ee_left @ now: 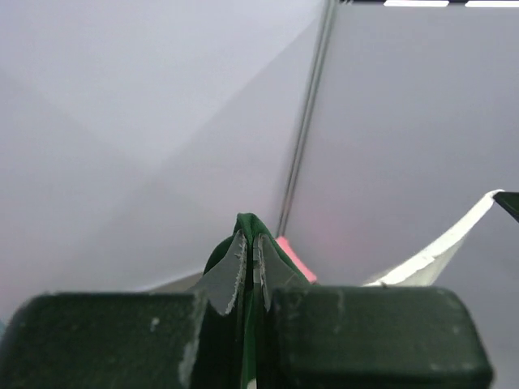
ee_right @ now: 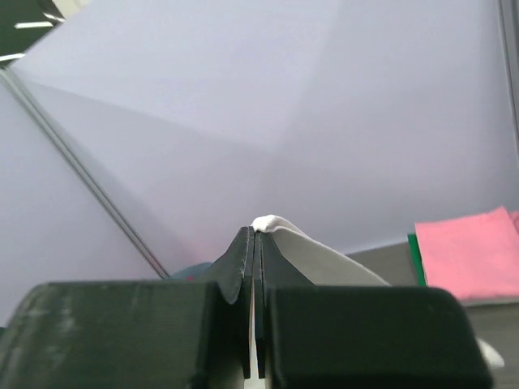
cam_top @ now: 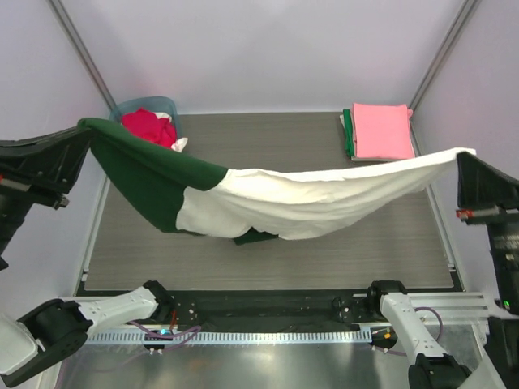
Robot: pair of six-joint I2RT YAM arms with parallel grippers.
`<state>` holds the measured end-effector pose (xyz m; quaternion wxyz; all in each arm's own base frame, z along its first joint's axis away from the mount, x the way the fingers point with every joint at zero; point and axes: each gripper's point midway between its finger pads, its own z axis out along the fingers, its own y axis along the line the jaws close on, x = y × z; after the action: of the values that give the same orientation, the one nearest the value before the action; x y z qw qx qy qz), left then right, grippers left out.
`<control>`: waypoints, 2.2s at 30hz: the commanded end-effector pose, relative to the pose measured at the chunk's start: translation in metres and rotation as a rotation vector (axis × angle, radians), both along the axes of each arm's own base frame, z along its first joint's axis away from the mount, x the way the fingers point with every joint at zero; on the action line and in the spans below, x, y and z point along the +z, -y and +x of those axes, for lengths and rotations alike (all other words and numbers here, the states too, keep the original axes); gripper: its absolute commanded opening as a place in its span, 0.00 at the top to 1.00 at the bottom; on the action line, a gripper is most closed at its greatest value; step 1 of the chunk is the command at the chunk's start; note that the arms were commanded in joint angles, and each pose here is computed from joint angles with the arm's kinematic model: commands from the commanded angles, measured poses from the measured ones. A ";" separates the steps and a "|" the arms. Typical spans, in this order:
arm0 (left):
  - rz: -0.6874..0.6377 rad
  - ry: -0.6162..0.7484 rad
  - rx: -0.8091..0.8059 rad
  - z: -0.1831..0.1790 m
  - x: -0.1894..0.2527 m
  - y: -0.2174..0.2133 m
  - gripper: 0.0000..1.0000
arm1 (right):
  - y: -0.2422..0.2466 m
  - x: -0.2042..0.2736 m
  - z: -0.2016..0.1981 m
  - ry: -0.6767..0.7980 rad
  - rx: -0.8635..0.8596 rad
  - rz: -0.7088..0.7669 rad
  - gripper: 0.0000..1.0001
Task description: Fold and stack the t-shirts
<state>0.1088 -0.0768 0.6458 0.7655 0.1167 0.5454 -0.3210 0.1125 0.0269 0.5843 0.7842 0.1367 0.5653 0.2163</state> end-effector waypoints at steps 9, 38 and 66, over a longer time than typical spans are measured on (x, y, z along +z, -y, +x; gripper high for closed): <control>-0.150 0.508 -0.202 -0.093 0.106 -0.019 1.00 | 0.029 0.075 -0.120 0.367 -0.177 -0.036 0.99; 0.211 -0.661 0.190 0.499 -0.344 0.122 0.09 | 0.068 -0.323 0.264 -0.944 -0.418 -0.085 0.12; 0.237 -1.376 0.212 0.306 -0.587 0.127 0.09 | -0.049 -0.469 0.304 -1.264 0.145 -0.023 0.00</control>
<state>0.4192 -0.2041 0.0623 0.2616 -0.0451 0.9492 -0.1692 0.3818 0.0531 0.0971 0.2527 0.2191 0.9367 0.1033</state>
